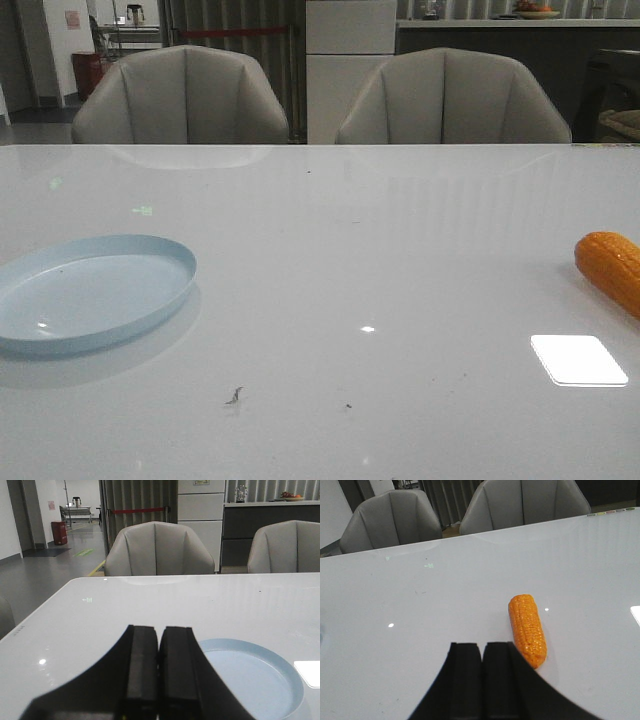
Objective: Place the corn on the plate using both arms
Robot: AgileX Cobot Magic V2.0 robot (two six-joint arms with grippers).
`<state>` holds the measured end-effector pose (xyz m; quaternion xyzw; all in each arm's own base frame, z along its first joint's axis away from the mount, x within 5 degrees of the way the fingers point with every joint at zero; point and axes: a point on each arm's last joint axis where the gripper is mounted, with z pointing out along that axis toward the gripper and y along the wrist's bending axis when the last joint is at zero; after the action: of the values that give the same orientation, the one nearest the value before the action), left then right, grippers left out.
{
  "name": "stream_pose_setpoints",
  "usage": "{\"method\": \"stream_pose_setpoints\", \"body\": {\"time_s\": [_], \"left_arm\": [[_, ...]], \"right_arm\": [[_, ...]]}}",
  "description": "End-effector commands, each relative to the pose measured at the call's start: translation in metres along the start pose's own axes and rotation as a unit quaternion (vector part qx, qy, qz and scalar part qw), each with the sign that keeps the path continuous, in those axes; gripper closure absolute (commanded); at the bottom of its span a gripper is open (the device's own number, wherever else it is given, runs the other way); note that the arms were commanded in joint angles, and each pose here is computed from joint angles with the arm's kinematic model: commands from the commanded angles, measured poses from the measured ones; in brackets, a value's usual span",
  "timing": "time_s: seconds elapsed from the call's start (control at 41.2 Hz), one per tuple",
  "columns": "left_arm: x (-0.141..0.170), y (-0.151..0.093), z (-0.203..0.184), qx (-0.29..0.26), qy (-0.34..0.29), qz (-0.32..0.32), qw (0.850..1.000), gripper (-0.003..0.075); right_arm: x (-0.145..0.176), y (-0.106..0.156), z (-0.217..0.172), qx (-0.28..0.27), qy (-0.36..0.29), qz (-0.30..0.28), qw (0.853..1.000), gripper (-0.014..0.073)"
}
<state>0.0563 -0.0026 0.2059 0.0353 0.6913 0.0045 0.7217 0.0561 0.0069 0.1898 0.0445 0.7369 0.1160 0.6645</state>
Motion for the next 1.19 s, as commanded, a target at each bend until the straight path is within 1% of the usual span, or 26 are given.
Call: {"method": "stream_pose_setpoints", "body": {"time_s": [0.0, 0.121, 0.194, 0.315, 0.412, 0.461, 0.509, 0.582, 0.655, 0.776, 0.849, 0.873, 0.97, 1.067, 1.14, 1.164], "left_arm": [[0.003, 0.0, 0.0, -0.004, -0.035, -0.007, 0.999, 0.0627], [0.002, 0.0, 0.0, -0.004, -0.039, -0.007, 0.999, 0.0627], [0.0, 0.0, -0.001, -0.005, -0.054, -0.008, 0.999, 0.0627], [-0.012, 0.002, -0.003, -0.012, -0.121, -0.029, 0.992, 0.0627], [-0.022, 0.004, -0.006, -0.017, -0.172, -0.03, 0.985, 0.0627], [-0.027, 0.004, -0.007, -0.019, -0.191, -0.03, 0.981, 0.0627], [-0.033, 0.004, -0.008, -0.02, -0.201, -0.03, 0.979, 0.0627], [-0.045, 0.005, -0.011, -0.02, -0.217, -0.03, 0.975, 0.0627], [-0.062, 0.006, -0.015, -0.02, -0.238, -0.031, 0.971, 0.0627], [-0.09, 0.007, -0.024, -0.019, -0.26, -0.031, 0.965, 0.0627], [-0.104, 0.008, -0.027, -0.017, -0.26, -0.031, 0.965, 0.0627], [-0.11, 0.008, -0.027, -0.017, -0.26, -0.031, 0.965, 0.0627], [-0.133, 0.009, -0.026, -0.014, -0.246, -0.024, 0.969, 0.0627], [-0.159, 0.01, -0.019, -0.013, -0.229, -0.022, 0.973, 0.0627], [-0.18, 0.011, -0.011, -0.011, -0.213, -0.022, 0.977, 0.0627], [-0.183, 0.011, -0.005, -0.01, -0.2, -0.022, 0.979, 0.0627]], "right_arm": [[-0.015, 0.003, -0.004, -0.01, -0.063, -0.005, 0.998, 0.0538], [-0.016, 0.003, -0.004, -0.01, -0.064, -0.005, 0.998, 0.0538], [-0.016, 0.003, -0.004, -0.01, -0.065, -0.005, 0.998, 0.0538], [-0.016, 0.003, -0.004, -0.01, -0.065, -0.005, 0.998, 0.0538], [-0.017, 0.003, -0.004, -0.011, -0.07, -0.005, 0.997, 0.0538], [-0.019, 0.003, -0.005, -0.013, -0.082, -0.004, 0.996, 0.0538], [-0.024, 0.004, -0.006, -0.018, -0.109, 0.005, 0.994, 0.0538], [-0.037, 0.006, -0.009, -0.027, -0.164, 0.021, 0.986, 0.0538], [-0.055, 0.01, -0.016, -0.035, -0.203, 0.028, 0.978, 0.0538], [-0.091, 0.019, -0.032, -0.048, -0.234, 0.027, 0.971, 0.0538], [-0.109, 0.025, -0.038, -0.051, -0.226, 0.021, 0.972, 0.0538], [-0.113, 0.026, -0.038, -0.05, -0.215, 0.017, 0.975, 0.0538], [-0.138, 0.033, -0.039, -0.048, -0.191, 0.01, 0.98, 0.0538], [-0.168, 0.041, -0.038, -0.048, -0.186, 0.007, 0.981, 0.0538], [-0.185, 0.044, -0.029, -0.039, -0.179, -0.022, 0.983, 0.0538], [-0.191, 0.045, -0.025, -0.035, -0.176, -0.04, 0.983, 0.0538]]}}
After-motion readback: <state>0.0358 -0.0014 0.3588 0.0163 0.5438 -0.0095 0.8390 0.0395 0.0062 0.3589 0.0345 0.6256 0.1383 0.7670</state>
